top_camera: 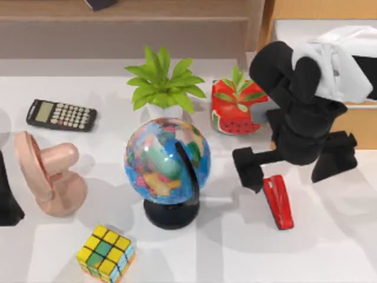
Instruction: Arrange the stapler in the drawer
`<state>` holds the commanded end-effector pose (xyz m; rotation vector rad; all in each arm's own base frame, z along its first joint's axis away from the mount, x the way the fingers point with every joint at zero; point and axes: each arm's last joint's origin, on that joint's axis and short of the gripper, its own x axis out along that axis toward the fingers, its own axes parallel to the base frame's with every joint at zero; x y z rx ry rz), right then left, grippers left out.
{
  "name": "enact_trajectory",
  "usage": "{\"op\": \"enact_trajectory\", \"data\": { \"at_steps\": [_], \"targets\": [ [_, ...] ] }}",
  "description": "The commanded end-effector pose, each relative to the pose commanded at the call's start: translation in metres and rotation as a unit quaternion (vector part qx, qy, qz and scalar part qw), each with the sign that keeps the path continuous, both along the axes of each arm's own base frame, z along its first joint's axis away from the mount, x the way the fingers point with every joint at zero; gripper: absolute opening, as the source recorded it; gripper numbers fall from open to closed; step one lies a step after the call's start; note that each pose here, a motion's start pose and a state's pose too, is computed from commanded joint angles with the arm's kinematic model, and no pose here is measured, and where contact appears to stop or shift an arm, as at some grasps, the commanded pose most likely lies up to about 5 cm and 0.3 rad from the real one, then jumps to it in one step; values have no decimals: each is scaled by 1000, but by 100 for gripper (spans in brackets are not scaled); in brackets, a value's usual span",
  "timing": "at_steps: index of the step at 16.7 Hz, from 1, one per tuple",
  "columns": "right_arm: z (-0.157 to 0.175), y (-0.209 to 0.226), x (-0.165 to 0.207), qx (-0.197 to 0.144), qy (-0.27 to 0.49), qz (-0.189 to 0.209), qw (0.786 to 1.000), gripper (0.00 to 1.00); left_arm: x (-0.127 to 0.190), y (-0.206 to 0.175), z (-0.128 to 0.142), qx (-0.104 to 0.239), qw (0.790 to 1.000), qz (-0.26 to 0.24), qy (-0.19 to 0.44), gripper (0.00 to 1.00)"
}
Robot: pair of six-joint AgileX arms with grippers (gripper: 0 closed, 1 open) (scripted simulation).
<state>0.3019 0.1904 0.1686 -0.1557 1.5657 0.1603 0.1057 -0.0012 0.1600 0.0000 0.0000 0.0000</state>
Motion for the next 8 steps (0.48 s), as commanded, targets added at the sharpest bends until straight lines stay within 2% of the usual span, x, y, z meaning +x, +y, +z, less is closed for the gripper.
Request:
{"op": "enact_trajectory", "data": {
  "at_steps": [5, 8],
  "targets": [
    [-1, -2, 0, 0, 0, -1, 1000, 100, 0, 0, 0, 0, 1000, 0, 0, 100],
    [-20, 0, 1, 0, 0, 0, 1000, 100, 0, 0, 0, 0, 1000, 0, 0, 100]
  ]
}}
